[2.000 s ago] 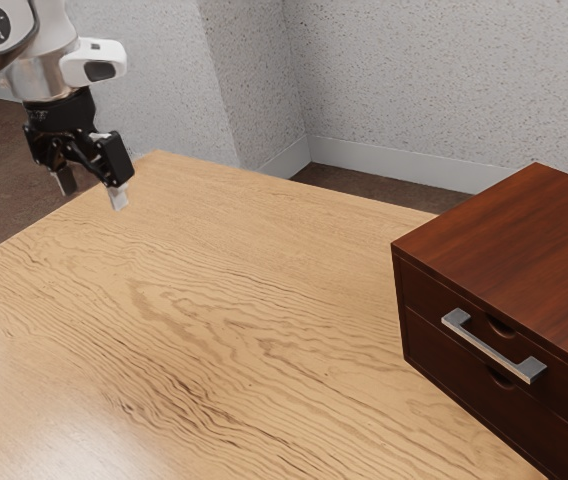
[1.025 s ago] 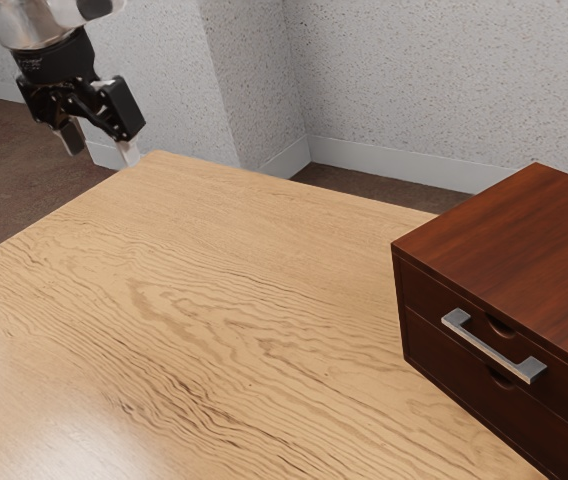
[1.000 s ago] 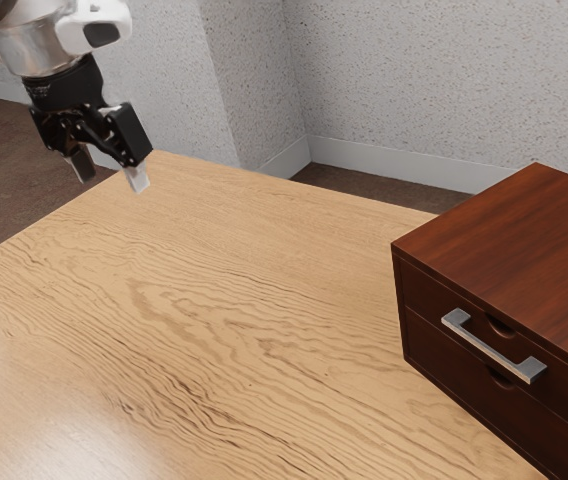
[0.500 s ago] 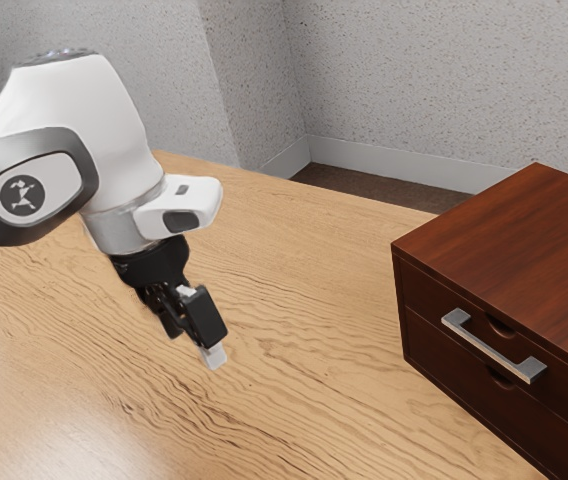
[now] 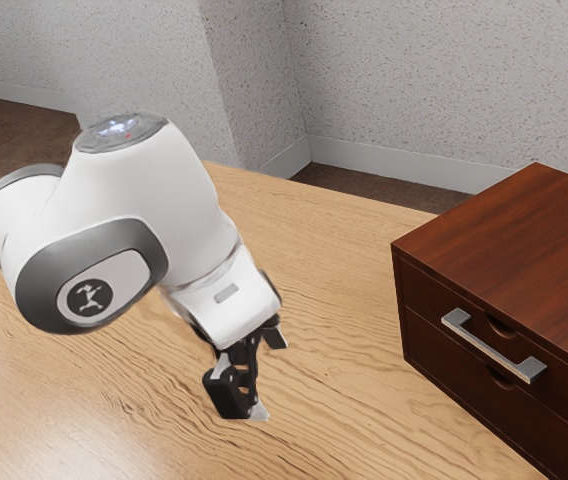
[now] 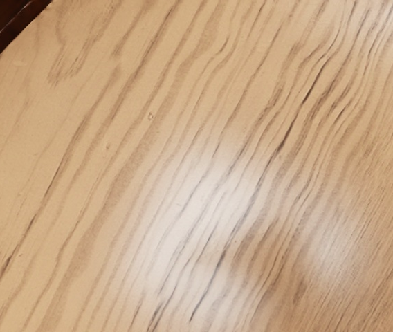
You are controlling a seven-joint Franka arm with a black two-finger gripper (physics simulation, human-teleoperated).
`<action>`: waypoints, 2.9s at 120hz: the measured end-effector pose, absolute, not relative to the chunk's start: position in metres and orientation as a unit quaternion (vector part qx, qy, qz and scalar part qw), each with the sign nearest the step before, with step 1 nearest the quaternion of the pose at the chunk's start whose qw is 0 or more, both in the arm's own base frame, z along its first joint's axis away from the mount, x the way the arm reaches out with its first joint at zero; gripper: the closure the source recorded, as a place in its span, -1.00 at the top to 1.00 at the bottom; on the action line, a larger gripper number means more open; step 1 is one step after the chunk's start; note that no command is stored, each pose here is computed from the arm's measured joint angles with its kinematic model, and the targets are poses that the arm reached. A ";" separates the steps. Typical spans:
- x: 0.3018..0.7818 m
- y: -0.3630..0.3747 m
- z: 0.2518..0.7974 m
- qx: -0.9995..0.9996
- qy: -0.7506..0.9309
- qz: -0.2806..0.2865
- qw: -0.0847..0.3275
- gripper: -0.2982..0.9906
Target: Pull the drawer handle with one arm to open the drawer
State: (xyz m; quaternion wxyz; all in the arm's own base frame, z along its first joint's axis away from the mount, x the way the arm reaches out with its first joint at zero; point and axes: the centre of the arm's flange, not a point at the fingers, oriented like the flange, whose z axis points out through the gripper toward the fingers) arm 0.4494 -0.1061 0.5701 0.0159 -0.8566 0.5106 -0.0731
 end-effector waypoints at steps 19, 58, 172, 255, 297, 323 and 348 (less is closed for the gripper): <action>0.450 -0.140 0.570 -0.793 0.594 -0.125 0.050 0.54; 0.423 -0.222 0.598 -0.661 0.716 -0.207 0.085 0.54; 0.458 -0.263 0.585 -0.592 0.766 -0.230 0.098 0.54; 0.471 -0.264 0.559 -0.587 0.761 -0.252 0.112 0.54; 0.492 -0.259 0.543 -0.598 0.748 -0.262 0.121 0.54; 0.495 -0.261 0.535 -0.600 0.747 -0.260 0.120 0.54; 0.506 -0.247 0.538 -0.610 0.737 -0.263 0.128 0.54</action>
